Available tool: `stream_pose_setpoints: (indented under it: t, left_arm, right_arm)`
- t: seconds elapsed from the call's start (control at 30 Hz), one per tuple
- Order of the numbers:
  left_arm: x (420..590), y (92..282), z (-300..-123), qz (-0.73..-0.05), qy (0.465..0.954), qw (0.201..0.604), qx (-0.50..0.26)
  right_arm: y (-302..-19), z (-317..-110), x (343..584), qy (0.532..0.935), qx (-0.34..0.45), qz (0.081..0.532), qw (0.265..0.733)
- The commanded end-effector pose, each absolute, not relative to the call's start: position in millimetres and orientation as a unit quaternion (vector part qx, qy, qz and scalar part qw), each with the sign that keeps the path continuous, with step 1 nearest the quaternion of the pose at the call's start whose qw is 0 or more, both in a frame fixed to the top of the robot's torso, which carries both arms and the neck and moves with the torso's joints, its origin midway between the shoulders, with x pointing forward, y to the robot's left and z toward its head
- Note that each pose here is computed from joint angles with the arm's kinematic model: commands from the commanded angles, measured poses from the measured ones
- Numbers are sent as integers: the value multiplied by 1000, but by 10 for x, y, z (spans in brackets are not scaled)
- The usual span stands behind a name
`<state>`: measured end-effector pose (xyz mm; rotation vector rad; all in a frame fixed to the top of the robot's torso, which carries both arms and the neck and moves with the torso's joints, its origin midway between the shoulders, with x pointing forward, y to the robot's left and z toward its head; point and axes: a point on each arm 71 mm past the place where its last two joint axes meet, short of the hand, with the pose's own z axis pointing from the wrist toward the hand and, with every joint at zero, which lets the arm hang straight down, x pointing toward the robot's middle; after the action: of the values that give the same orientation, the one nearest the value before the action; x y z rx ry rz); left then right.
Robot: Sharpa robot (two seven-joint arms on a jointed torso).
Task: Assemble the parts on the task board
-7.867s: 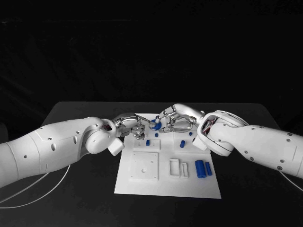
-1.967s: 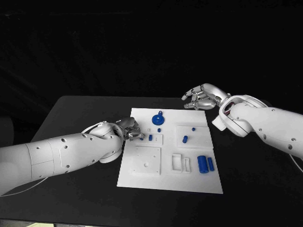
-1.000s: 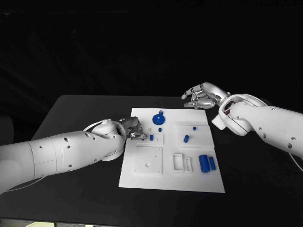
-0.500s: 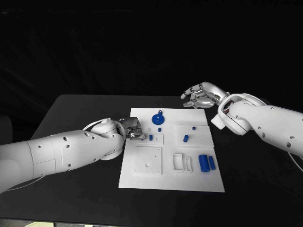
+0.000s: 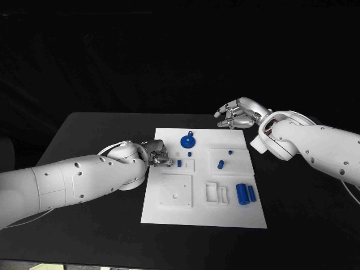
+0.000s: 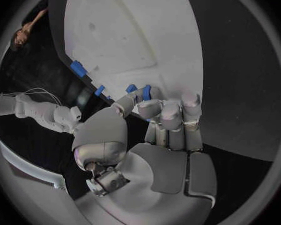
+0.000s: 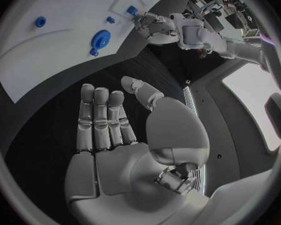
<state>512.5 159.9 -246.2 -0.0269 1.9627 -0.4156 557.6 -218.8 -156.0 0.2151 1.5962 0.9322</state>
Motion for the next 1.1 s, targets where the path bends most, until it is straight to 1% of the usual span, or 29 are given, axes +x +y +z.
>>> stream_pose_setpoints:
  t: [0.03,1.1]
  left_arm:
    - [5047,1561,-2599,-173,847,503,2]
    - [5109,1595,-2570,-168,841,514,-13]
  right_arm:
    - [-2172,-1557,5577,688,91,406,595]
    - [-2167,-1571,5581,690,91,405,593]
